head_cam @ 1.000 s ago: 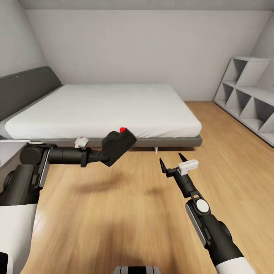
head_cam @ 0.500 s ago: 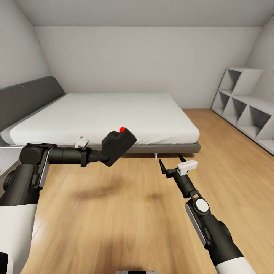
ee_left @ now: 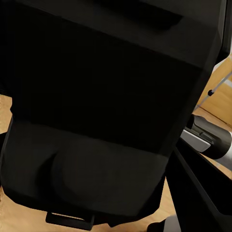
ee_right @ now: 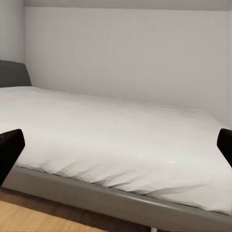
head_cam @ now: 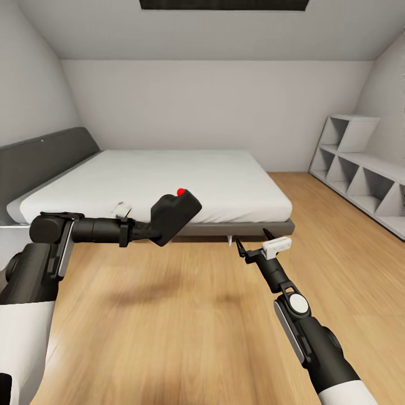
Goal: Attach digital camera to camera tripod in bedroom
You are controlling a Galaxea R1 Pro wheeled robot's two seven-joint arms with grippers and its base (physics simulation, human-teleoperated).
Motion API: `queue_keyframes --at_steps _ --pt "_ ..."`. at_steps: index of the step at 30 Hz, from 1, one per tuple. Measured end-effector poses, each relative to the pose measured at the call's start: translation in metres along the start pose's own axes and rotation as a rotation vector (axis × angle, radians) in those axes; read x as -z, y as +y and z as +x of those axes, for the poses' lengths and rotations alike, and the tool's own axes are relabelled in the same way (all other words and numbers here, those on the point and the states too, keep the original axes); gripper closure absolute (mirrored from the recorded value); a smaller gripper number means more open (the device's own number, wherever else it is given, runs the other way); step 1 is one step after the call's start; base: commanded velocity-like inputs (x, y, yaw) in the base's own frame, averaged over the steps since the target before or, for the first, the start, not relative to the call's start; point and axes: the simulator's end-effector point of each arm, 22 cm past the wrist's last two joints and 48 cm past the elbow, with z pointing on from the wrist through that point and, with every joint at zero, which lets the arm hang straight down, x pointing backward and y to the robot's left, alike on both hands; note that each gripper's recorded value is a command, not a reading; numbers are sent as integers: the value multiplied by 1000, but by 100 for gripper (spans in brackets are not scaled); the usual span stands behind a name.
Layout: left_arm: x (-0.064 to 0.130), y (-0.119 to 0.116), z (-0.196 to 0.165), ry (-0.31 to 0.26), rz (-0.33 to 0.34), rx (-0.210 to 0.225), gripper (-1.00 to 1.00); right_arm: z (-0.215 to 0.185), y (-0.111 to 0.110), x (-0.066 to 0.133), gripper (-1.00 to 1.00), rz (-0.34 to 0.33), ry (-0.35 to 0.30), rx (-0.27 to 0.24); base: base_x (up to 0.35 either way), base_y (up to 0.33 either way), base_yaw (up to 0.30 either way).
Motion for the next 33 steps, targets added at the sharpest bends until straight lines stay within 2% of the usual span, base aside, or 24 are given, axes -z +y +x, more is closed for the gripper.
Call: queue_keyframes --at_steps 14,23,27,30,31,32,33 --pt "10 -27 -20 -17 -6 -54 100 -33 -1 1 -100 2 -44 14 0 0 0" --pt "17 -45 -33 -27 -9 -90 100 -8 -3 8 -100 7 25 11 0 0 0" --pt "19 -53 -38 -31 -9 -105 100 15 -4 14 -100 10 82 9 0 0 0" --pt "21 -59 -42 -34 -10 -116 100 50 -8 26 -100 16 164 6 0 0 0" --pt "22 -61 -43 -35 -10 -120 100 82 -11 38 -100 25 238 1 0 0 0" --pt "22 -63 -44 -36 -11 -124 100 100 -14 47 -100 31 279 0 0 0 0" --pt "23 -65 -45 -38 -11 -127 100 135 -23 66 -100 50 362 2 0 0 0"
